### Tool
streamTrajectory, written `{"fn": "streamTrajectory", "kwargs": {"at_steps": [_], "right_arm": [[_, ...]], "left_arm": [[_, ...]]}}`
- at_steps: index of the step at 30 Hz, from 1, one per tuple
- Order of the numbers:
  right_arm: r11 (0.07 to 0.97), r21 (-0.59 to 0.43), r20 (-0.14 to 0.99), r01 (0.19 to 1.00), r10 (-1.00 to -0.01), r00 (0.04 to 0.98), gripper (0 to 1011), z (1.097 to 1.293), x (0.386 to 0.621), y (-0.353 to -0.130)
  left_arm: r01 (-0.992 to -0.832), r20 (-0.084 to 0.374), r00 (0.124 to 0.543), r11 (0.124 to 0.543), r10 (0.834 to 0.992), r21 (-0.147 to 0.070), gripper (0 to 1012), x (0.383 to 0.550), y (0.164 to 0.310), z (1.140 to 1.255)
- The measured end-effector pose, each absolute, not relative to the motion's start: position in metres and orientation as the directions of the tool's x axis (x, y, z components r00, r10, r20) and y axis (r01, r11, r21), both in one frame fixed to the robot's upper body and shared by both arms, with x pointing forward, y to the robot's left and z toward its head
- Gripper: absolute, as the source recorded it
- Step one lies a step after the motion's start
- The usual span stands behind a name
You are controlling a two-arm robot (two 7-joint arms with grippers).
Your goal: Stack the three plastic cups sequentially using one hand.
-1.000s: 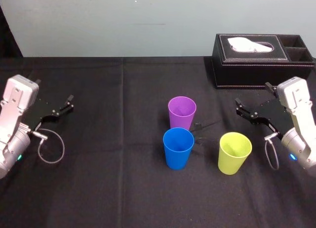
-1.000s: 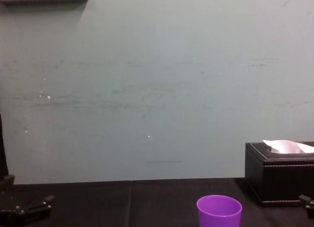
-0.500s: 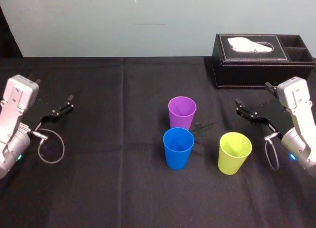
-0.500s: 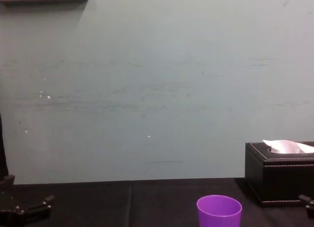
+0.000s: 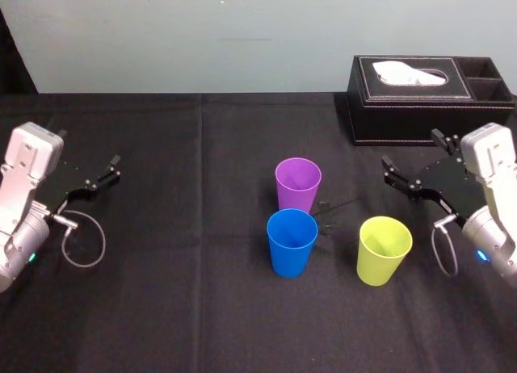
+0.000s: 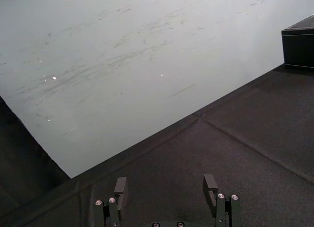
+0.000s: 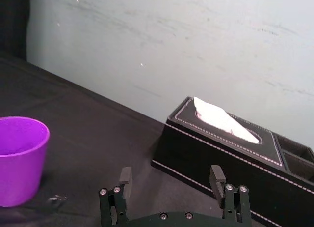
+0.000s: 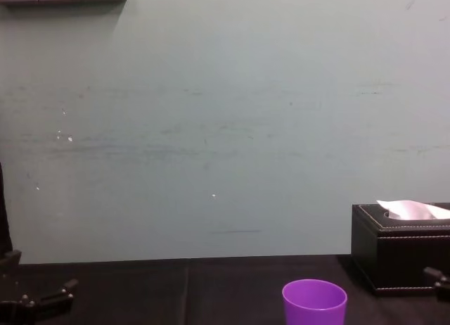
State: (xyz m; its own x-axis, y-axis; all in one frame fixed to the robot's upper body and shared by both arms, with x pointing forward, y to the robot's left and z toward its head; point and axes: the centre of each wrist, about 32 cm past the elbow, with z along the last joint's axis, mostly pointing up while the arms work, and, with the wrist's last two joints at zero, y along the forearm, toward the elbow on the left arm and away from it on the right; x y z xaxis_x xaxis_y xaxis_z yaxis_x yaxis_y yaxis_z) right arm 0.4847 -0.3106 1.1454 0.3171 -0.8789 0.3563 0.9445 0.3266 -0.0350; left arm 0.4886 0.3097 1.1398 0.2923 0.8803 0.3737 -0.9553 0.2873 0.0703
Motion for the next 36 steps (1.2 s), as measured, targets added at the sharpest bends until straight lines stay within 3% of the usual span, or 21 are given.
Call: {"fn": "streamTrajectory", "kwargs": {"at_steps": [10, 23, 36], "right_arm": [[0.369, -0.038, 0.319, 0.929, -0.876, 0.361, 1000, 1.162, 0.464, -0.325], [0.435, -0.179, 0.285, 0.882, -0.835, 0.470, 1002, 1.180, 0.419, -0.366], [0.506, -0.297, 0.232, 0.810, -0.784, 0.575, 1000, 1.189, 0.383, -0.389]], "left_arm": [[-0.955, 0.374, 0.292, 0.287, 0.880, 0.070, 1011, 0.489, 0.310, 1.140], [-0.955, 0.374, 0.292, 0.287, 0.880, 0.070, 1011, 0.489, 0.310, 1.140], [-0.955, 0.374, 0.292, 0.287, 0.880, 0.070, 1011, 0.489, 0.310, 1.140]]}}
